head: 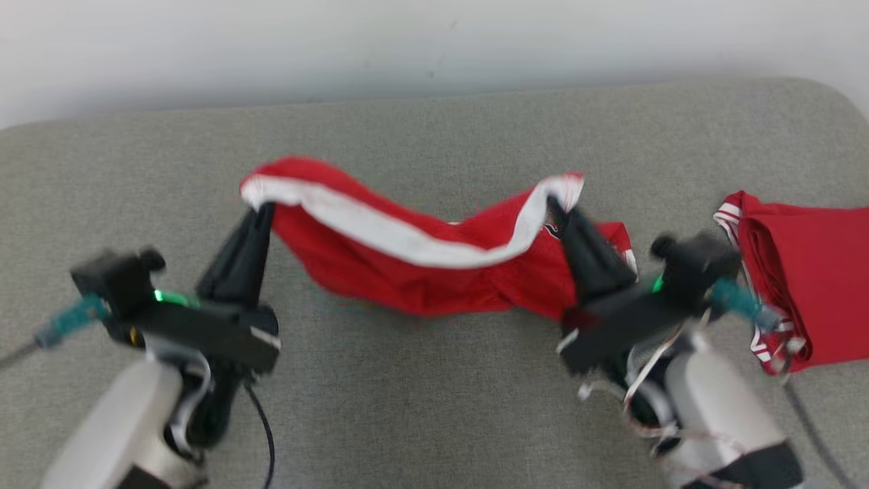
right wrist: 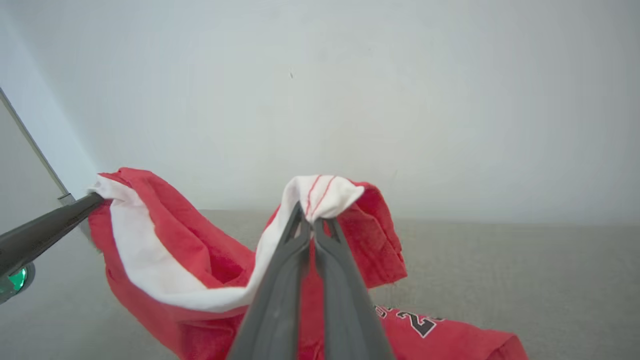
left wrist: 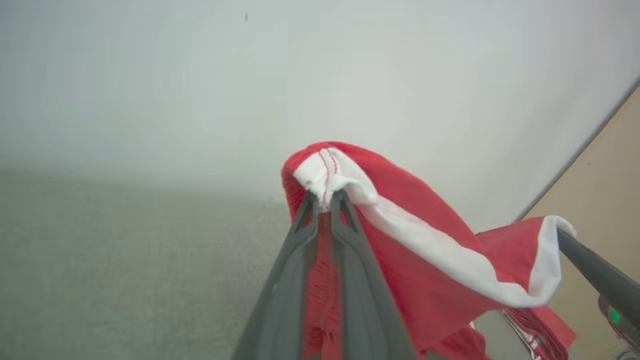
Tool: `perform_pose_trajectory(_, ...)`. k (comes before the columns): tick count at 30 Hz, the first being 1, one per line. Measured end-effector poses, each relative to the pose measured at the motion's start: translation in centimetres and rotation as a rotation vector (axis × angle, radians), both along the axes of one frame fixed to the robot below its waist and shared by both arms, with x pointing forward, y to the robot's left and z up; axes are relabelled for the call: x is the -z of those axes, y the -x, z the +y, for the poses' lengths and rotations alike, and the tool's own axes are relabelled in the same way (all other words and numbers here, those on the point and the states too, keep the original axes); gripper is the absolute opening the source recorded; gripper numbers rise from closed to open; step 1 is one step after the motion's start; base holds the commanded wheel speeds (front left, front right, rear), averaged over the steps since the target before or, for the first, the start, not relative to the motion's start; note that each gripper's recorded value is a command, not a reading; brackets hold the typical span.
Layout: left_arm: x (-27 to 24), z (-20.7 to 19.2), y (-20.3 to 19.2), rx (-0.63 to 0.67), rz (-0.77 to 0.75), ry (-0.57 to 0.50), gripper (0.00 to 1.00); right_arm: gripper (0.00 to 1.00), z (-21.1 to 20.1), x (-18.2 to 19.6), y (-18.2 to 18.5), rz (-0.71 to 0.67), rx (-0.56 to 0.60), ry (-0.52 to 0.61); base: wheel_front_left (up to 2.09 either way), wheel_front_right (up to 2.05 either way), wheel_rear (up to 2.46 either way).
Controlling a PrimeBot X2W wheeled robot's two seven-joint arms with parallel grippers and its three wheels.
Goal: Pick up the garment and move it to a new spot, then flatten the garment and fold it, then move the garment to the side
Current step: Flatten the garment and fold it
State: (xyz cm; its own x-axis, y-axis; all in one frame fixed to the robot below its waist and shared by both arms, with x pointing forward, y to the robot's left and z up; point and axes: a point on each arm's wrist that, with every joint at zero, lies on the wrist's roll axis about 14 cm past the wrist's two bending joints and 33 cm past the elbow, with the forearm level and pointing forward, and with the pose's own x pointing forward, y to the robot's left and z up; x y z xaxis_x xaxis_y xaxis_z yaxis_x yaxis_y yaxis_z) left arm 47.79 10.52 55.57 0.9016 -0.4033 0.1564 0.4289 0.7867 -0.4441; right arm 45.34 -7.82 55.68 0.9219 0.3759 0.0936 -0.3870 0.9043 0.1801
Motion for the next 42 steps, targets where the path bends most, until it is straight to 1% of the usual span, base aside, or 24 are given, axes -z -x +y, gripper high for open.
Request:
perform_pose_trajectory(5, -5.3, -0.7, -3.6, 0.047, -0.063, 0.11, 0.0, 0.0, -1.2, -4.4, -3.3, -0.061, -0.012, 0.048, 0.0, 0.0, 0.0)
perform_pose_trajectory(6, -6.4, -0.6, -4.4, 0.051, -0.076, 0.124, 0.0, 0.0, -1.3, -5.4, -4.1, -0.069, -0.015, 0.035, 0.0, 0.0, 0.0)
perform_pose_trajectory(7, -7.2, -0.6, -5.3, 0.056, -0.085, 0.137, 0.0, 0.0, -1.2, -6.0, -4.8, -0.076, -0.023, 0.051, 0.0, 0.0, 0.0)
perform_pose_trajectory(8, -7.9, -0.6, -6.1, 0.061, -0.094, 0.139, 0.0, 0.0, -1.2, -6.6, -5.6, -0.077, -0.028, 0.06, 0.0, 0.0, 0.0)
perform_pose_trajectory(9, -8.6, -0.5, -7.0, 0.063, -0.102, 0.14, 0.0, 0.0, -1.4, -7.3, -6.5, -0.078, -0.03, 0.034, 0.0, 0.0, 0.0)
perform_pose_trajectory(11, -9.9, -0.2, -9.0, 0.055, -0.117, 0.154, 0.0, 0.0, -1.7, -8.3, -8.4, -0.083, -0.025, 0.046, 0.0, 0.0, 0.0)
perform_pose_trajectory(13, -11.2, -0.1, -10.9, 0.05, -0.139, 0.155, 0.0, 0.0, -2.0, -9.3, -10.4, -0.085, -0.018, 0.034, 0.0, 0.0, 0.0)
perform_pose_trajectory(15, -12.5, 0.0, -12.7, 0.035, -0.168, 0.16, 0.0, 0.0, -2.5, -10.0, -12.5, -0.094, -0.002, 0.054, 0.0, 0.0, 0.0)
perform_pose_trajectory(18, -14.1, 0.7, -15.4, -0.012, -0.222, 0.196, 0.0, 0.0, -3.2, -10.9, -15.4, -0.117, 0.028, 0.038, 0.0, 0.0, 0.0)
perform_pose_trajectory(21, -15.5, 1.4, -17.7, -0.057, -0.285, 0.257, 0.0, 0.0, -4.2, -12.3, -17.9, -0.172, 0.068, 0.004, 0.0, 0.0, 0.0)
perform_pose_trajectory(22, -15.5, 1.4, -17.7, -0.057, -0.285, 0.257, 0.0, 0.0, -4.2, -12.3, -17.9, -0.172, 0.068, 0.004, 0.0, 0.0, 0.0)
perform_pose_trajectory(24, -16.4, 1.6, -18.9, -0.073, -0.331, 0.299, 0.0, 0.0, -4.9, -13.2, -19.3, -0.229, 0.097, -0.003, 0.0, 0.0, 0.0)
perform_pose_trajectory(26, -16.9, 1.9, -19.8, -0.087, -0.377, 0.343, 0.0, 0.0, -5.8, -14.2, -20.4, -0.286, 0.129, -0.036, 0.0, 0.0, 0.0)
perform_pose_trajectory(29, -16.6, 1.6, -21.1, -0.08, -0.423, 0.387, 0.0, 0.0, -7.3, -15.2, -22.1, -0.381, 0.186, -0.057, 0.0, 0.0, 0.0)
perform_pose_trajectory(33, -14.5, 1.5, -22.1, -0.081, -0.403, 0.423, 0.0, 0.0, -7.8, -12.7, -23.6, -0.352, 0.207, -0.062, 0.0, 0.0, 0.0)
perform_pose_trajectory(37, -9.9, 1.5, -22.5, -0.094, -0.306, 0.404, 0.0, 0.0, -7.4, -8.6, -24.5, -0.243, 0.204, -0.031, 0.0, 0.0, 0.0)
perform_pose_trajectory(39, -7.7, 1.3, -22.0, -0.09, -0.257, 0.387, 0.0, 0.0, -7.1, -6.3, -24.4, -0.183, 0.193, -0.016, 0.0, 0.0, 0.0)
perform_pose_trajectory(42, -5.3, 0.7, -20.5, -0.075, -0.204, 0.378, 0.0, 0.0, -6.9, -4.1, -23.3, -0.126, 0.174, 0.0, 0.0, 0.0, 0.0)
